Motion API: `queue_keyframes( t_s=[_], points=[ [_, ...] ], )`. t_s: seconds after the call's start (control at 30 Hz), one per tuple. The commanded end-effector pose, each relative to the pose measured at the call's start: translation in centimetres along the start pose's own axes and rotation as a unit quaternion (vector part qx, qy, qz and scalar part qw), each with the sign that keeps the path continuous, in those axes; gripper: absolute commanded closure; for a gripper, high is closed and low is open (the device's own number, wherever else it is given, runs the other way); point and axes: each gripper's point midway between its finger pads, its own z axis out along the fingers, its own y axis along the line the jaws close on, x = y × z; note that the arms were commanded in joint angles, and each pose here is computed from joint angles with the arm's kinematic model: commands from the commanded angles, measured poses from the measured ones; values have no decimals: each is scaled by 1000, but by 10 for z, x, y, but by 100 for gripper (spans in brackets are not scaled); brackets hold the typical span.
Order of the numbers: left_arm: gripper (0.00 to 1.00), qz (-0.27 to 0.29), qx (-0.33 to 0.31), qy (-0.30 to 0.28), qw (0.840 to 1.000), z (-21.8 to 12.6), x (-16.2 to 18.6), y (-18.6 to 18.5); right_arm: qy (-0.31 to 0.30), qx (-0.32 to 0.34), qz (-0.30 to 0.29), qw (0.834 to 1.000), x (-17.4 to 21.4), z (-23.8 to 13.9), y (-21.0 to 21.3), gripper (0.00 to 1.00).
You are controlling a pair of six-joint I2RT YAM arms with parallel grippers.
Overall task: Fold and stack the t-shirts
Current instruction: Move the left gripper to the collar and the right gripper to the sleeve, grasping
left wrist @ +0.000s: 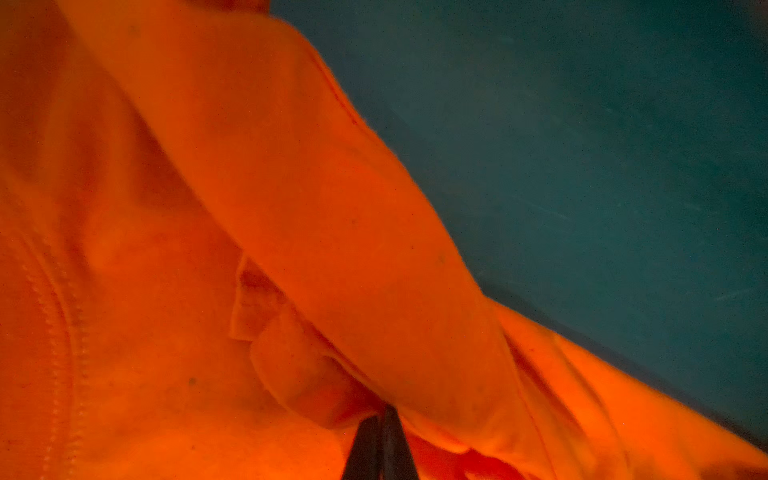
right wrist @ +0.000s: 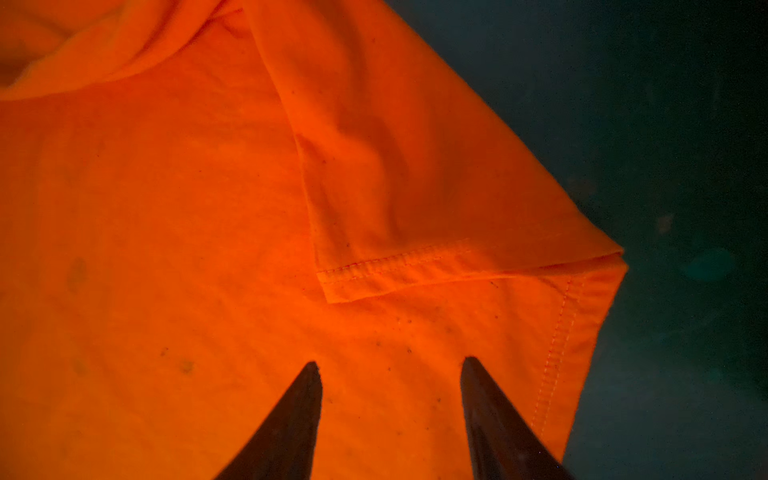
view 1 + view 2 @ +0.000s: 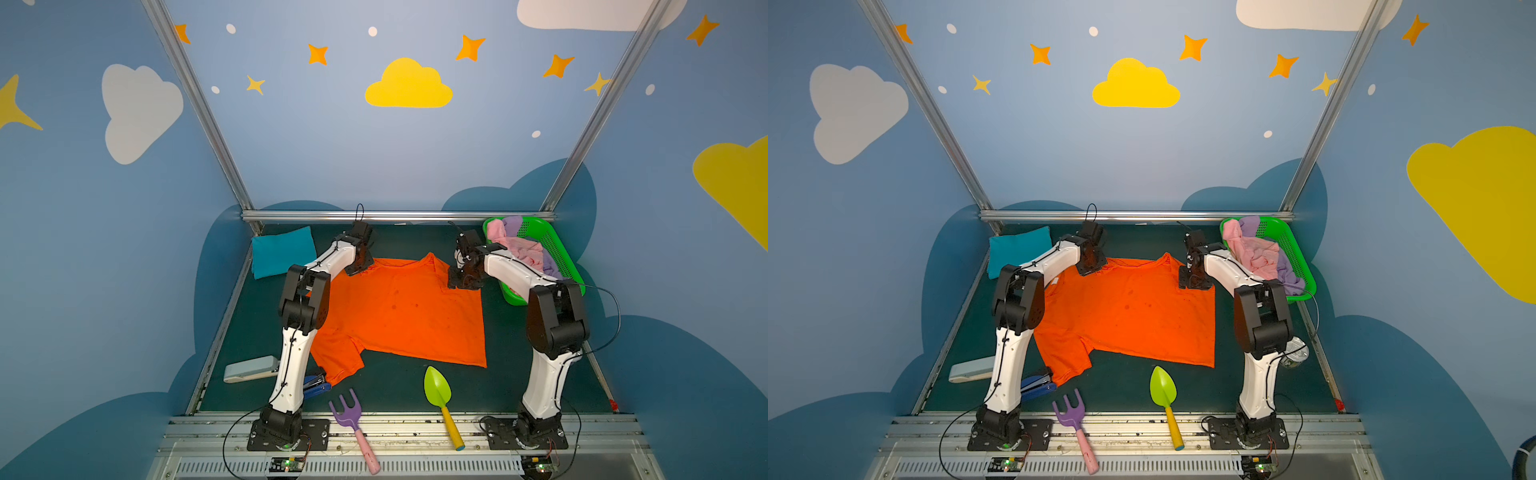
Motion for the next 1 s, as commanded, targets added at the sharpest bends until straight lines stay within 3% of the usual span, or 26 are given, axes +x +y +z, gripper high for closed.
queue_keyframes(
  t_s=[0.0,0.2,0.3,0.33,0.37,0.43,0.53,0.67,0.97],
  points=[
    [96,8,6,-33,999,-27,-27,-12,-4,-5,7,1000,-10,1,3,45],
    [96,38,47,-86,994,-62,-64,-55,-3,-5,8,1000,-16,2,5,46],
    [90,66,83,-125,986,-67,-83,-89,-5,0,7,1000,-19,2,3,46],
    [86,75,91,-141,983,-68,-91,-100,-7,2,7,1000,-21,1,2,45],
    [75,79,98,-152,980,-66,-97,-108,-9,3,7,1000,-22,1,2,45],
    [41,74,121,-180,973,-66,-110,-123,-10,4,9,1000,-24,1,1,45],
    [28,59,148,-194,968,-73,-119,-132,-9,4,12,1000,-25,1,0,44],
    [31,67,146,-192,968,-89,-117,-128,3,2,9,1000,-21,7,2,45],
    [57,76,45,-96,992,-92,-65,-61,30,13,-26,999,-7,39,21,43]
  ],
)
